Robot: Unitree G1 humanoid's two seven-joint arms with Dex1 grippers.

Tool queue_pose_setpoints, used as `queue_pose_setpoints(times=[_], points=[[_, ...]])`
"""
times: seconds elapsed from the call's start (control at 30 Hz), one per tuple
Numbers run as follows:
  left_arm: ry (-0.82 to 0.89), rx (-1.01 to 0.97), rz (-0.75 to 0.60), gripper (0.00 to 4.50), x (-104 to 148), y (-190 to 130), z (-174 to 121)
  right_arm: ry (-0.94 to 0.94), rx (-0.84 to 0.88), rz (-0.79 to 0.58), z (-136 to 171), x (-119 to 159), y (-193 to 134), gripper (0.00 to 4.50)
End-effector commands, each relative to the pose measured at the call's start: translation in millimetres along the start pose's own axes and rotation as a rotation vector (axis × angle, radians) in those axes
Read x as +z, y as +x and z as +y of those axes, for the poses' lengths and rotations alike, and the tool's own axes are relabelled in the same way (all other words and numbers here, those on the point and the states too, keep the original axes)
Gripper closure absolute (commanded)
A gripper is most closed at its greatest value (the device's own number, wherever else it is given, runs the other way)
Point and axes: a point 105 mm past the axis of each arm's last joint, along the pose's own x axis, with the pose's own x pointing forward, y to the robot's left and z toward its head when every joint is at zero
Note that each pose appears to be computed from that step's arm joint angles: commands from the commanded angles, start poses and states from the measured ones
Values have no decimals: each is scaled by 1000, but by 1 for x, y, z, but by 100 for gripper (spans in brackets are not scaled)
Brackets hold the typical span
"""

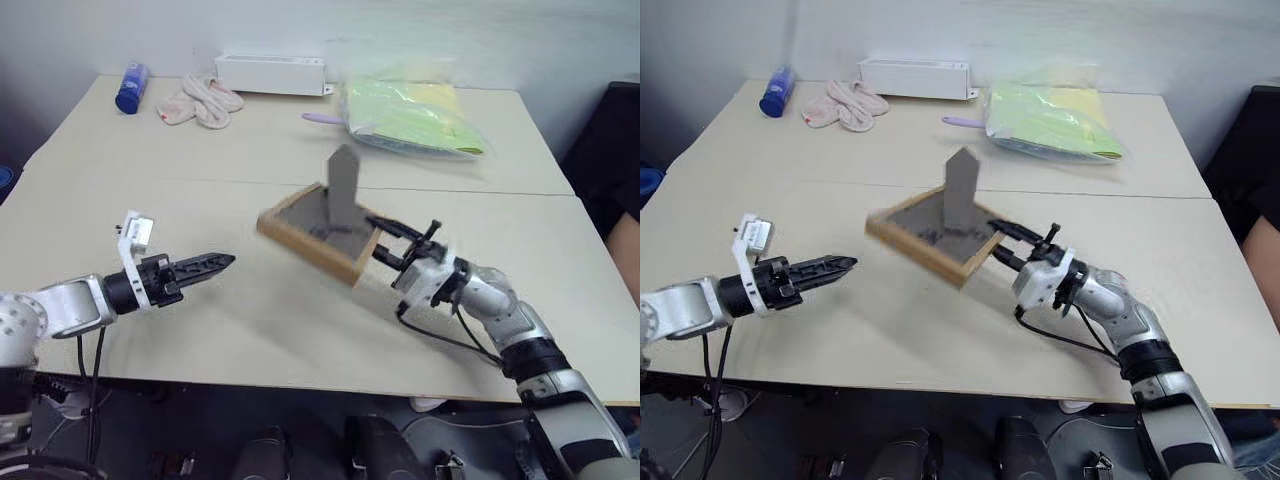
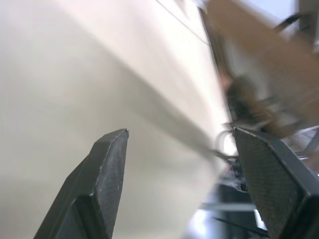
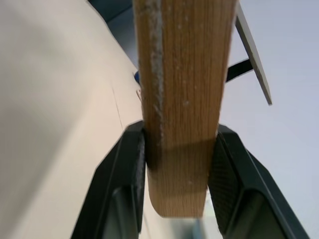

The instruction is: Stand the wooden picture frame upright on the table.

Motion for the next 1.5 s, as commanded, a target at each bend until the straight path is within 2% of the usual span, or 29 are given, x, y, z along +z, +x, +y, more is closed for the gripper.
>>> queue_pose_setpoints(times=[0.03, 0.13, 0.27, 0.3, 0.37, 0.5, 0.63, 0.77, 0.87, 0.93, 0.97, 1.17, 1.2, 1.37, 1.43, 1.5], points=[[465, -114, -21, 64, 8, 7, -18, 449, -120, 6, -19, -2, -6, 323], [623, -171, -36, 0, 5, 16, -23, 813, -129, 73, -9, -15, -13, 324], [683, -219, -32, 0, -1, 24, -29, 1060, -206, 123, -7, -30, -21, 324], [679, -227, -33, 0, -3, 25, -30, 1093, -232, 131, -8, -34, -23, 324], [642, -241, -47, 0, -4, 26, -33, 1122, -207, 194, 4, -47, -28, 324], [649, -223, -69, 0, 0, 27, -33, 1251, -263, 318, 28, -74, -45, 324], [639, -213, -98, 0, 7, 26, -34, 1275, -258, 393, 45, -85, -54, 325], [642, -212, -91, 0, 7, 25, -35, 1242, -240, 466, 53, -90, -60, 325], [640, -211, -82, 0, 4, 25, -34, 1262, -283, 446, 45, -88, -59, 325], [638, -211, -71, 0, 2, 24, -34, 1228, -270, 431, 39, -84, -57, 252], [637, -211, -64, 0, 0, 24, -34, 1213, -241, 428, 38, -81, -56, 234], [645, -168, -24, 0, -8, 16, -22, 1070, -166, 430, 23, -68, -66, 23], [649, -161, -16, 0, -10, 14, -19, 1060, -150, 432, 22, -66, -69, 1], [684, -51, 65, 0, -32, -10, 9, 855, -5, 426, 8, -39, -100, 1], [762, 42, 117, 0, -41, -23, 23, 621, 159, 376, 7, -15, -120, 1], [820, 65, 135, 0, -47, -31, 26, 537, 288, 358, 16, -1, -133, 1]])
